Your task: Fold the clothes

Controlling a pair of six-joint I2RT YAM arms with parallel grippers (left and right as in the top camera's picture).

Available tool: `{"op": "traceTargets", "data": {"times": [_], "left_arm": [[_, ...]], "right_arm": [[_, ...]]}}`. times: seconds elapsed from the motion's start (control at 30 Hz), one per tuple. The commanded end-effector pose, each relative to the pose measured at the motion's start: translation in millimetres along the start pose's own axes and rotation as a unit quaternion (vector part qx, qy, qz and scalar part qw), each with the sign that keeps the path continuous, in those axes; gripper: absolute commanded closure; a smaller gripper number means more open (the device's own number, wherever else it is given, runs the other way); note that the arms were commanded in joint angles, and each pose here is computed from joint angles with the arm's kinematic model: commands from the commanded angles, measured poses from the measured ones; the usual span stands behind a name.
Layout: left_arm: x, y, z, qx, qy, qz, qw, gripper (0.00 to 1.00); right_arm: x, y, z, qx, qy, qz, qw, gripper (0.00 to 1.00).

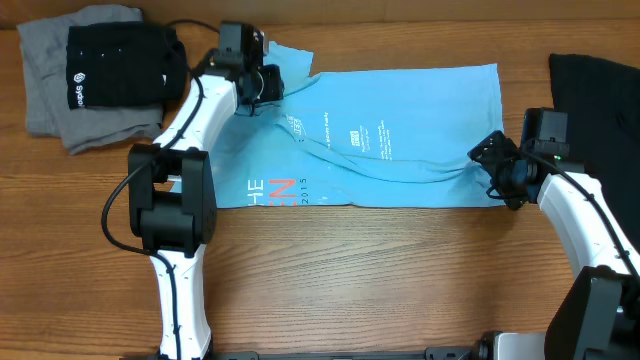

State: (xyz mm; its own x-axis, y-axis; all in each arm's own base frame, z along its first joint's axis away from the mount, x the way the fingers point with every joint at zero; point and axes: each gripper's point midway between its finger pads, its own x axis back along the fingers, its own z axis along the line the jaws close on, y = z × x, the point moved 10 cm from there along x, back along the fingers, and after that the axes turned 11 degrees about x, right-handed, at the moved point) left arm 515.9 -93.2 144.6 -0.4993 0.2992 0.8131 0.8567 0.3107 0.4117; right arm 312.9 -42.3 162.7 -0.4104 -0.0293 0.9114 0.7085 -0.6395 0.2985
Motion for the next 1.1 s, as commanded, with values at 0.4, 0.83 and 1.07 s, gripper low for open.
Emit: {"op": "traceTargets", "data": {"times": [0.4,0.83,1.07], "left_arm": [[130.8,5.0,-33.7,-0.008,0.013,0.022,1.000,0.00],[114.0,-12.3,-19.0,0.008,0.056,0.085,0.995,0.00],[114.1,-12.2,-17.0,0.007,0.069,0.082,0.994,0.00]], "right_arm": [[1.5,7.4,6.9,0.036,0.011,0.014,0.999,0.26],[-49.9,6.3,-0.6,0.027,-0.010,0.049,0.998,0.36],[-49.9,12.3,0.6,0.026,-0.001,0.031,0.999,0.60]]}}
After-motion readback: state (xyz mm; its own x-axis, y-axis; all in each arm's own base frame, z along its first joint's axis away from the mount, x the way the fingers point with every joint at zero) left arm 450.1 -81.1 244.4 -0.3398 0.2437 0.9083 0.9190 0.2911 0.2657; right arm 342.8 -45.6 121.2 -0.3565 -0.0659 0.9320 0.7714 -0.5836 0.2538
